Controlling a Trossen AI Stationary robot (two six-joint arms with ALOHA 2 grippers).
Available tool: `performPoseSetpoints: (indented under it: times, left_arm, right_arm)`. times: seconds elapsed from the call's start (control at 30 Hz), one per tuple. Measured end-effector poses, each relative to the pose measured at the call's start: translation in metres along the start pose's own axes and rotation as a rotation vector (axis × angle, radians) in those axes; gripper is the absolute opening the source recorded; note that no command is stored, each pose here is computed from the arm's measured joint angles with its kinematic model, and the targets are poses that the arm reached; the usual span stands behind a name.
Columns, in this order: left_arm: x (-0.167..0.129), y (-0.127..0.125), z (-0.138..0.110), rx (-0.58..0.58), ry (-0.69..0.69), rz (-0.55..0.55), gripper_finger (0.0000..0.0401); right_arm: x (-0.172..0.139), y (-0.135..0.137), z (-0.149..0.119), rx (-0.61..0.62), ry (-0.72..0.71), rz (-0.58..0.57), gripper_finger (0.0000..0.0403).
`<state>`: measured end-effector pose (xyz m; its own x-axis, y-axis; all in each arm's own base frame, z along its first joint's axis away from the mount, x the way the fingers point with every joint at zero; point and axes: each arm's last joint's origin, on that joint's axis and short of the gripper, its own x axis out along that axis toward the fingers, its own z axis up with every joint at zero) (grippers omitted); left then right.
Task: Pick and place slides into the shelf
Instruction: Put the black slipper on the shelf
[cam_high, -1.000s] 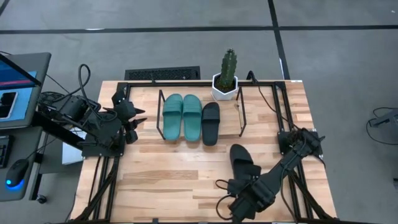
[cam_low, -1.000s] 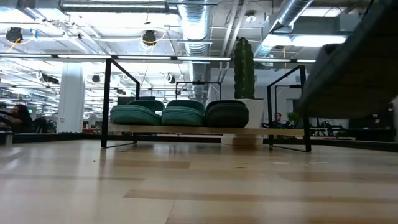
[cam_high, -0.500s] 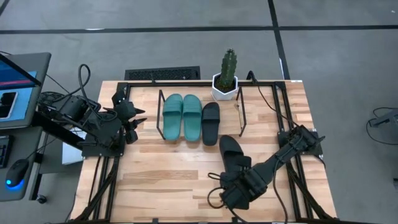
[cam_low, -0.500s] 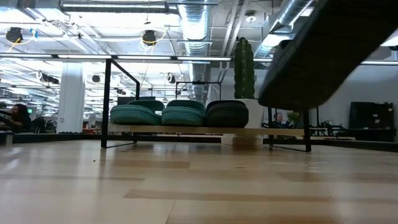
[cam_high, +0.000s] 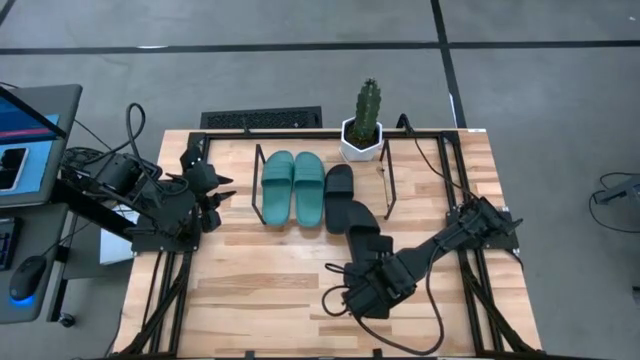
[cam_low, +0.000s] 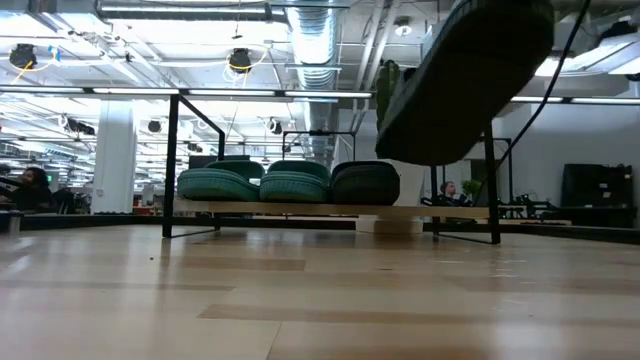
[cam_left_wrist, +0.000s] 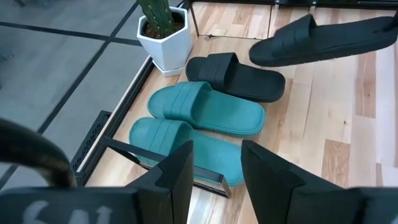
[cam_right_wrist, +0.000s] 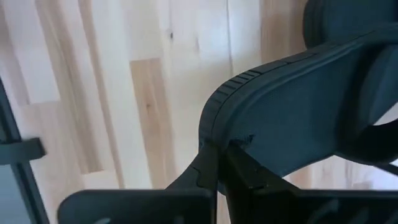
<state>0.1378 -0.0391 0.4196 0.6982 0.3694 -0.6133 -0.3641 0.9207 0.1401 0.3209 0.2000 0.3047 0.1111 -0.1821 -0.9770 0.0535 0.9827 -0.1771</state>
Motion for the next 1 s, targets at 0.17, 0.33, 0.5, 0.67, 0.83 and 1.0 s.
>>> performPoseSetpoints:
  times: [0.17,0.33,0.5,0.67,0.83,1.0]
  left_arm:
    - [0.000,0.001,-0.001,-0.006,0.010,0.005,0.0124]
    - [0.000,0.001,-0.001,-0.009,0.010,0.005,0.0124]
    - [0.000,0.001,-0.001,-0.010,0.010,0.005,0.0124]
    - [0.000,0.001,-0.001,-0.016,0.010,0.006,0.0124]
    - [0.000,0.001,-0.001,-0.019,0.010,0.006,0.0124]
    - [0.000,0.001,-0.001,-0.026,0.010,0.006,0.0124]
  right_arm:
    - [0.000,-0.005,0.003,-0.010,-0.021,-0.030,0.0000]
    - [-0.002,-0.016,0.007,-0.001,-0.057,-0.077,0.0000]
    - [-0.009,-0.036,0.009,0.033,-0.109,-0.126,0.0000]
    - [-0.013,-0.055,0.001,0.060,-0.105,-0.152,0.0000]
    - [-0.007,-0.066,-0.007,0.054,-0.068,-0.168,0.0000]
    - [0.004,-0.072,-0.007,0.011,-0.022,-0.185,0.0000]
